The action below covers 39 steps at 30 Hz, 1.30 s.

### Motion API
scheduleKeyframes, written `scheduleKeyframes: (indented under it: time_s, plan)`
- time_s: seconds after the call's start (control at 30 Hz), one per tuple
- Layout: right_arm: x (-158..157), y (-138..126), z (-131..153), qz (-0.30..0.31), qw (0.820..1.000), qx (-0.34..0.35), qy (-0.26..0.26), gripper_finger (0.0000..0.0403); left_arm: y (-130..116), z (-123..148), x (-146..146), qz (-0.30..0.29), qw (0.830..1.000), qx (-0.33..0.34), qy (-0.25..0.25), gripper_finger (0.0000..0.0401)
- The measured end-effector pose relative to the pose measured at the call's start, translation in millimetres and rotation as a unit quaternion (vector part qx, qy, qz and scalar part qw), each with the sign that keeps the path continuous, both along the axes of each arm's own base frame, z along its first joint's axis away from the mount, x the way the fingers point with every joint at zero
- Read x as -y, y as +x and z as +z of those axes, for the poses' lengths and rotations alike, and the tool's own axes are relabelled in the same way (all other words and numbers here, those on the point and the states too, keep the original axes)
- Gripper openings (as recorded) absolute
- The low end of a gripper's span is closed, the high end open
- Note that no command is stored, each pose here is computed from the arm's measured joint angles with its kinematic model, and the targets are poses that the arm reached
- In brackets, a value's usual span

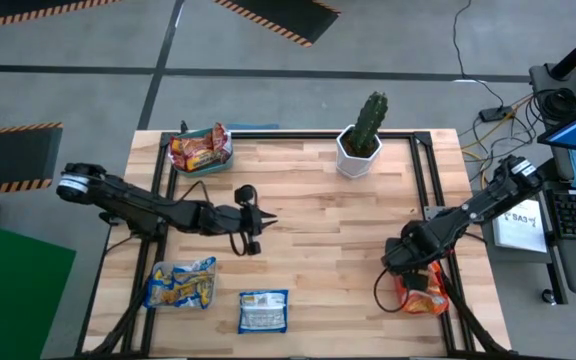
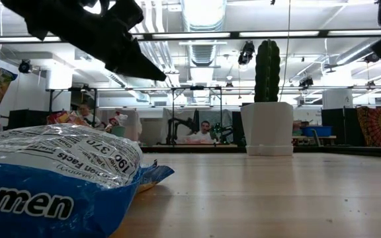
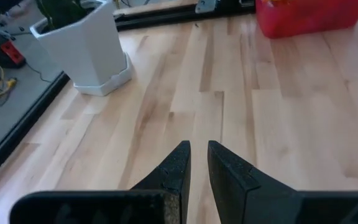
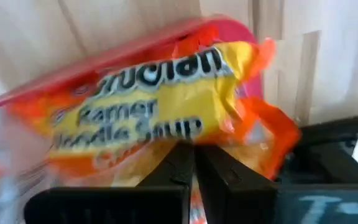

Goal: Sort Maruchan noodles
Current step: Put the orange noodle pack into the red bin, then put the blue noodle pack into the transparent bin

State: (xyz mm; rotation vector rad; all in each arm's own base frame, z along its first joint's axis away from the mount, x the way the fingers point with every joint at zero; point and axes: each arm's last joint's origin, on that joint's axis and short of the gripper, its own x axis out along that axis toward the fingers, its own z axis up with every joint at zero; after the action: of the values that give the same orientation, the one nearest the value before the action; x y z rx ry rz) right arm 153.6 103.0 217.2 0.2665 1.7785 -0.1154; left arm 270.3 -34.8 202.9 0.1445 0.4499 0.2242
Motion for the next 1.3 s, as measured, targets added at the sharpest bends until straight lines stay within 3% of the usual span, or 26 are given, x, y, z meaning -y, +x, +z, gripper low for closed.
scheduleKeyframes:
  time_s: [0.17, 0.3, 0.4, 0.53, 0.67, 0.8, 1.0, 1.13, 1.3]
  plan:
    - [-4, 12, 30, -0.002, 0.997, 0.067, -0.027, 0.0009, 3, 12, 8, -0.008, 0.998, -0.060, -0.003, 0.0039]
    - [-5, 27, 48, 0.004, 0.979, 0.184, -0.089, 0.0009, 2, 21, 17, -0.059, 0.991, -0.112, -0.031, 0.0039]
    - [-9, 41, 55, 0.048, 0.949, 0.288, -0.121, 0.0009, 3, 24, 25, -0.130, 0.979, -0.137, -0.079, 0.0039]
    - [-17, 61, 59, 0.132, 0.893, 0.406, -0.141, 0.0009, 3, 19, 37, -0.203, 0.953, -0.162, -0.156, 0.0039]
    - [-24, 74, 57, 0.202, 0.840, 0.483, -0.143, 0.0009, 4, 7, 53, -0.209, 0.939, -0.192, -0.194, 0.0038]
    - [-26, 79, 54, 0.242, 0.807, 0.512, -0.167, 0.0009, 11, -9, 70, -0.216, 0.928, -0.213, -0.218, 0.0038]
    - [-18, 83, 54, 0.252, 0.793, 0.507, -0.224, 0.0009, 36, -18, 86, -0.247, 0.884, -0.269, -0.292, 0.0038]
    - [-17, 85, 55, 0.244, 0.790, 0.514, -0.227, 0.0009, 49, -34, 94, -0.249, 0.843, -0.345, -0.329, 0.0038]
    - [-17, 85, 55, 0.242, 0.792, 0.515, -0.223, 0.0009, 63, -51, 106, -0.278, 0.804, -0.378, -0.365, 0.0038]
